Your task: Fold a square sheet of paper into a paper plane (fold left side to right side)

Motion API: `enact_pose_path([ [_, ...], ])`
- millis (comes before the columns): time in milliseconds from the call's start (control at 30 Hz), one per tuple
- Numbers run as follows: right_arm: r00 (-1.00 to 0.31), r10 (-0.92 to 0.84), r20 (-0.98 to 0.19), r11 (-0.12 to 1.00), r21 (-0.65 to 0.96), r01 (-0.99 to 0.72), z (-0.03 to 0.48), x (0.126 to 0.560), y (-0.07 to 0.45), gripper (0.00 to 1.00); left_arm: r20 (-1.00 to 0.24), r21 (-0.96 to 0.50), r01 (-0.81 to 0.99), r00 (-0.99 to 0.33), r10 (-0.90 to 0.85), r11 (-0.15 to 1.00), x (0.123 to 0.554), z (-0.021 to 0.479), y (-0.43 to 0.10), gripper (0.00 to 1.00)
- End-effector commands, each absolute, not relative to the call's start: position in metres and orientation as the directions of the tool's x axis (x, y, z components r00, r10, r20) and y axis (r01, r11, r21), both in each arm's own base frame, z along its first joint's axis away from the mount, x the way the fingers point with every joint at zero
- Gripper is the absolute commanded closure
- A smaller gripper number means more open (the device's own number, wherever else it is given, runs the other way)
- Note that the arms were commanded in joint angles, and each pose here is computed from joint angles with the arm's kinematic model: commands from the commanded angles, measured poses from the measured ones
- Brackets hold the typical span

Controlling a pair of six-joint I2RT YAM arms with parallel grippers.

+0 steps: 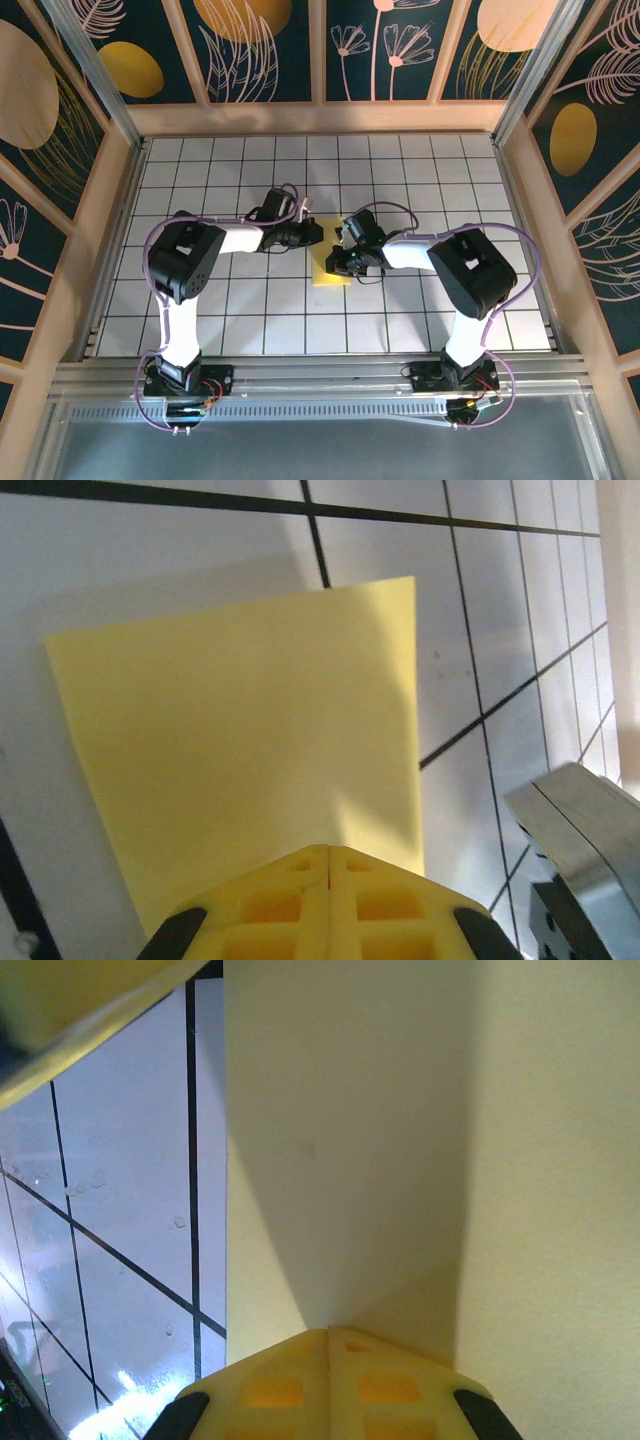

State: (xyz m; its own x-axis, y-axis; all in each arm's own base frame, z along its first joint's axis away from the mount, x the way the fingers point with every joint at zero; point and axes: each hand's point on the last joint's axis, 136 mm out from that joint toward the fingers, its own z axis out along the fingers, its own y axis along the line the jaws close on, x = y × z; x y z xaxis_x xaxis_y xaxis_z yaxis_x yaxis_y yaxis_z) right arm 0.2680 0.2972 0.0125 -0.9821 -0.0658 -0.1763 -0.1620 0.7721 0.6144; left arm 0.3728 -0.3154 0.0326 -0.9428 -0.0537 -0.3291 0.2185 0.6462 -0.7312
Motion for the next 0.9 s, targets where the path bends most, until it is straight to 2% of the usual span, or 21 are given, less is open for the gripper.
enact_pose_path([
  [0,-0.998,-0.056,0.000,0.921,0.387,-0.052,-0.052,0.229,0.241,1.00,-0.343,-0.710,0.219,-0.937,-0.058,0.670,0.386,0.024,-0.314,1.00],
  [367,-0.998,-0.063,0.006,0.924,0.378,-0.056,-0.054,0.227,0.239,1.00,-0.361,-0.611,0.190,-0.931,-0.057,0.769,0.400,-0.003,-0.295,1.00],
  [867,-0.998,-0.068,0.016,0.925,0.376,-0.057,-0.056,0.225,0.238,1.00,-0.385,-0.596,0.153,-0.916,-0.113,0.788,0.440,-0.009,-0.275,1.00],
])
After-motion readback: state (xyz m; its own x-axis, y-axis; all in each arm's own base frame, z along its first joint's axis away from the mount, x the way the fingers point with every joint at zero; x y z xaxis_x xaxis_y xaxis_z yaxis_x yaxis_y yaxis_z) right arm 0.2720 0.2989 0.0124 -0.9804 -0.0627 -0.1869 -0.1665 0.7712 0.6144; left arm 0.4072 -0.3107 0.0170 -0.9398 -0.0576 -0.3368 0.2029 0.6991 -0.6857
